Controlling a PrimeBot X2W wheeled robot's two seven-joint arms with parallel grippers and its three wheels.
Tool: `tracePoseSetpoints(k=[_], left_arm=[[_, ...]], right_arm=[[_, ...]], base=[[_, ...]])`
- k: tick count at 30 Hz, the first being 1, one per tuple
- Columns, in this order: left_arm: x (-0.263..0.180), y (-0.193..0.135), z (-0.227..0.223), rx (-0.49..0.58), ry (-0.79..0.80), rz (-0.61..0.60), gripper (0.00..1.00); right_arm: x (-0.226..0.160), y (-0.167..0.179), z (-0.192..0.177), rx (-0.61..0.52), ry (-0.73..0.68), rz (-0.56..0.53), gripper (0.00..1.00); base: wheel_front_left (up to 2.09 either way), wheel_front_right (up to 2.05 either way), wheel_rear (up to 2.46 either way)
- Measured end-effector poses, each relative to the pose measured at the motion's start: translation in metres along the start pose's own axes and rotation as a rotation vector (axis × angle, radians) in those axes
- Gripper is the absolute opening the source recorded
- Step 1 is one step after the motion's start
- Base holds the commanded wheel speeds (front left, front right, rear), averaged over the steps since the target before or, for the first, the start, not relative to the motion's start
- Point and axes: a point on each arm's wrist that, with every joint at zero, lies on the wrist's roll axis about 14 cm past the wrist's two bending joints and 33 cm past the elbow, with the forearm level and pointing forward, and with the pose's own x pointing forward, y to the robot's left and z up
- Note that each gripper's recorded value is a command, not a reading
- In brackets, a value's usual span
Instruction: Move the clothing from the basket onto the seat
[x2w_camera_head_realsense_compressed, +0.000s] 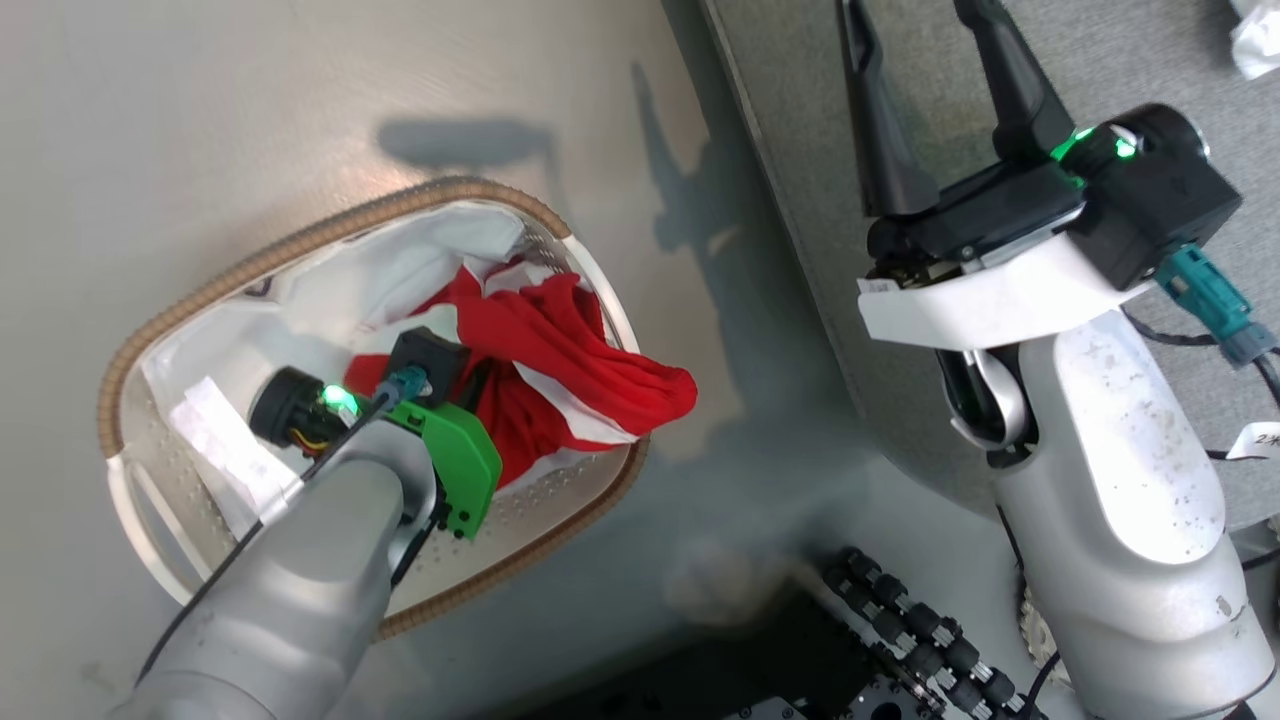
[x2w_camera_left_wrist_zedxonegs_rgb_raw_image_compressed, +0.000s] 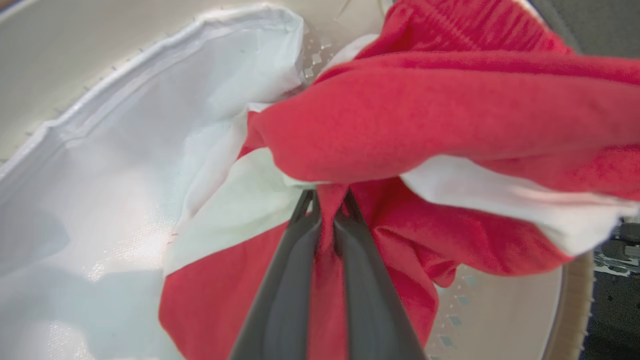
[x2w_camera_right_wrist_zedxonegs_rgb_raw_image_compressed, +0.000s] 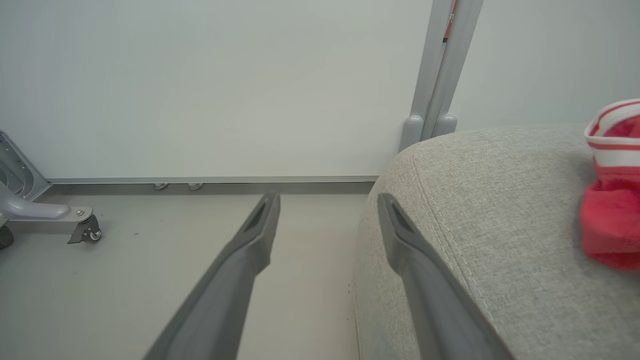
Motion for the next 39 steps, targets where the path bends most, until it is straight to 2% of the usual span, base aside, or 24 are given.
tracePoseSetpoints(k=[10, 22, 39], left_arm=[[-0.037, -0.013, 0.03, -0.033, -0.105, 0.048, 0.0], [-0.085, -0.027, 0.063, 0.003, -0.238, 0.112, 0.0], [-0.175, -0.051, 0.121, 0.034, -0.543, 0.247, 0.0]], right_arm=[[-0.017, 0.013, 0.024, 0.015, -0.012, 0.012, 1.0], [-0.038, 0.038, 0.05, 0.036, -0.034, 0.05, 1.0], [-0.077, 0.072, 0.075, 0.062, -0.051, 0.101, 1.0]], base=[[0.0, 0.0, 0.0], [0.0, 0.0, 0.0], [0.0, 0.0, 0.0]])
